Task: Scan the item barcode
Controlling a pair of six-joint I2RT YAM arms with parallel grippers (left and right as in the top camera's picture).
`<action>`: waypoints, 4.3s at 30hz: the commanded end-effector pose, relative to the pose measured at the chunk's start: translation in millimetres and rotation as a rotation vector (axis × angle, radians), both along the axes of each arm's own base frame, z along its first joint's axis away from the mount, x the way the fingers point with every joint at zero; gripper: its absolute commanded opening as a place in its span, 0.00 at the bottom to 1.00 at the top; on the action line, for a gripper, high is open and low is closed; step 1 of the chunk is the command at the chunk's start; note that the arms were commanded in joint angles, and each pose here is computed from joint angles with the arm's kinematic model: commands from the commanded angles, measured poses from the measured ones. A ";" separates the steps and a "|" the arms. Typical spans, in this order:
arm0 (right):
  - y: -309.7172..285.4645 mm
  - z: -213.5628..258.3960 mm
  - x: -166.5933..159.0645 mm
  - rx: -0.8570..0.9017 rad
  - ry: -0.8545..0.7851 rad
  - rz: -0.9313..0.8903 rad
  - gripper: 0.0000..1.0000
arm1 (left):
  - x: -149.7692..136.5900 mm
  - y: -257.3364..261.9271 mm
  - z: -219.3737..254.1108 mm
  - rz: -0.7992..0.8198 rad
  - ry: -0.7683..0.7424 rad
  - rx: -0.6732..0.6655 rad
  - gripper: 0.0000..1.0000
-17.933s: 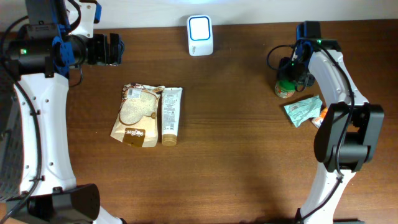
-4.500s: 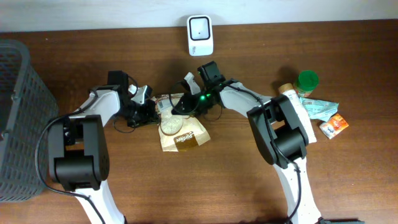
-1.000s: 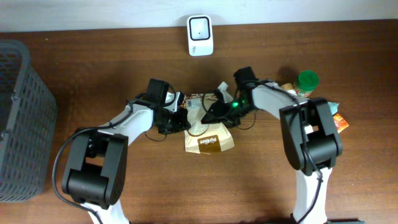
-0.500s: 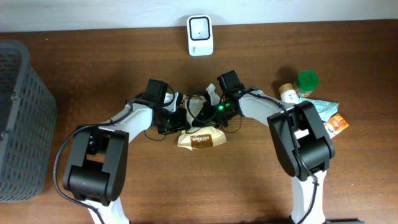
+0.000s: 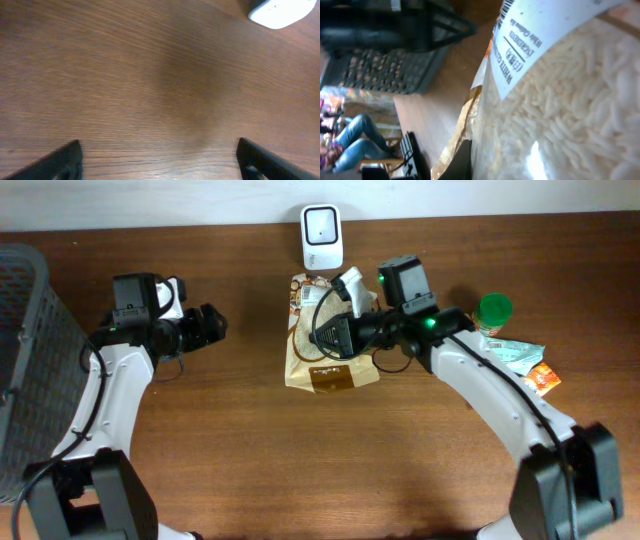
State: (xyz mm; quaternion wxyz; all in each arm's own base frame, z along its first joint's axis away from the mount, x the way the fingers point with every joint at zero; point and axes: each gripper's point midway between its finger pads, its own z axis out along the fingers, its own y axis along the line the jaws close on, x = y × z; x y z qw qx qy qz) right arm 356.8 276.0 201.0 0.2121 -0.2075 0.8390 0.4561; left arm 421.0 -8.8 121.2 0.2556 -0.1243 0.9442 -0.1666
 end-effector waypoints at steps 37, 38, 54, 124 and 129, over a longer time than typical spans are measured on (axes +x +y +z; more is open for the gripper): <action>-71.5 6.2 241.7 -1.189 -1.161 -0.248 0.04 | 0.3 12.3 -2.2 0.030 0.003 0.058 0.99; -76.5 1.5 248.3 -1.246 -1.181 -0.260 0.04 | 0.3 12.3 -2.2 0.030 0.003 0.058 0.99; -90.7 -49.1 292.4 -1.696 -1.506 0.026 0.04 | 0.3 12.3 -2.2 0.030 0.003 0.058 0.99; -308.3 201.4 -131.0 -0.525 -0.507 -0.968 0.98 | 0.3 12.3 -2.2 0.030 0.003 0.058 0.99; -299.2 216.7 -155.0 -0.524 -0.593 -0.985 0.98 | 0.3 12.3 -2.2 0.030 0.003 0.058 0.99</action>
